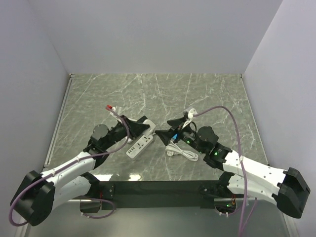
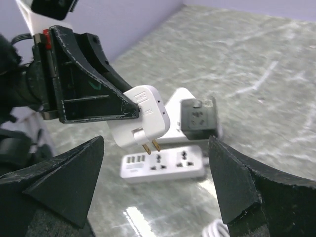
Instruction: Insert the plug
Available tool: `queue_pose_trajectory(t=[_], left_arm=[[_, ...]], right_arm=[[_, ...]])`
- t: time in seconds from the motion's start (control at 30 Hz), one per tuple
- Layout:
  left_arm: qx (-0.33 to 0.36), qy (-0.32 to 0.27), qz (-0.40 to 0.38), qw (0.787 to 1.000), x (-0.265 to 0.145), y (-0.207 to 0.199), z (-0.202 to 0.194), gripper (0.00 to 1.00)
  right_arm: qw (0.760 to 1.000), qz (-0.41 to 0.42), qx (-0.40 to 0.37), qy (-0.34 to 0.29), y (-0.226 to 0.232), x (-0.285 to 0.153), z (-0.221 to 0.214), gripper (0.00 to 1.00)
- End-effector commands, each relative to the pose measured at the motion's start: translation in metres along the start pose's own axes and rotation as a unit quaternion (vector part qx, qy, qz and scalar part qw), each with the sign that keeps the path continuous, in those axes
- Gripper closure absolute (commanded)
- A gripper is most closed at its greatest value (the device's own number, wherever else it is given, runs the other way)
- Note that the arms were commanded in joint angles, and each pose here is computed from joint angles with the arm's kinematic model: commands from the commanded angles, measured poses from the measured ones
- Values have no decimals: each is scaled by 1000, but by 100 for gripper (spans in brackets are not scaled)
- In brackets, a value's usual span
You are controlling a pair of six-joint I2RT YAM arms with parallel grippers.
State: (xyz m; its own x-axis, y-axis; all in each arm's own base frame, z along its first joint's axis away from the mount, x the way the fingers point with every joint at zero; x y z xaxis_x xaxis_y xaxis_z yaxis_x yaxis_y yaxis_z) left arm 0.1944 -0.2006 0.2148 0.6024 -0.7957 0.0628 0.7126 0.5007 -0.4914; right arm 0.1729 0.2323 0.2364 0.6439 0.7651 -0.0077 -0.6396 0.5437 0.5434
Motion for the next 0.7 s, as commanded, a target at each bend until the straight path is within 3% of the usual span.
queue_pose_trajectory(t=[0.0, 0.3, 0.43, 0.67], left_arm=[[24, -48, -73, 996, -7, -25, 25, 100], [43, -135, -182, 973, -29, -75, 74, 100], [43, -140, -206, 968, -34, -84, 79, 100], [47, -145, -203, 967, -34, -86, 79, 100]], right_arm=[[995, 93, 41, -16, 19, -2, 11, 8], [970, 230, 73, -35, 45, -11, 22, 10], [959, 271, 77, -45, 55, -16, 28, 11], [949, 303, 87, -21, 64, -10, 30, 22]])
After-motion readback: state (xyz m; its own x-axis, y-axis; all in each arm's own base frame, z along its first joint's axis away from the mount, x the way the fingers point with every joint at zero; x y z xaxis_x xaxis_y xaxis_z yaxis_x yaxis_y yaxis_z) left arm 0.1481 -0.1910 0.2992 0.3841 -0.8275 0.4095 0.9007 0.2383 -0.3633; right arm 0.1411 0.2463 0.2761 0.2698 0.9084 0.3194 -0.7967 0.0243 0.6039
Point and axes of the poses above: each gripper's point midway between its finger pads, its own x axis out along the fingers, its own y axis along the line the jaws close on, z = x × y, the point moved 7 cm from there along -x, back along the fingers, and after that the axes turned 14 degrees about x, right-handed, at the moved point
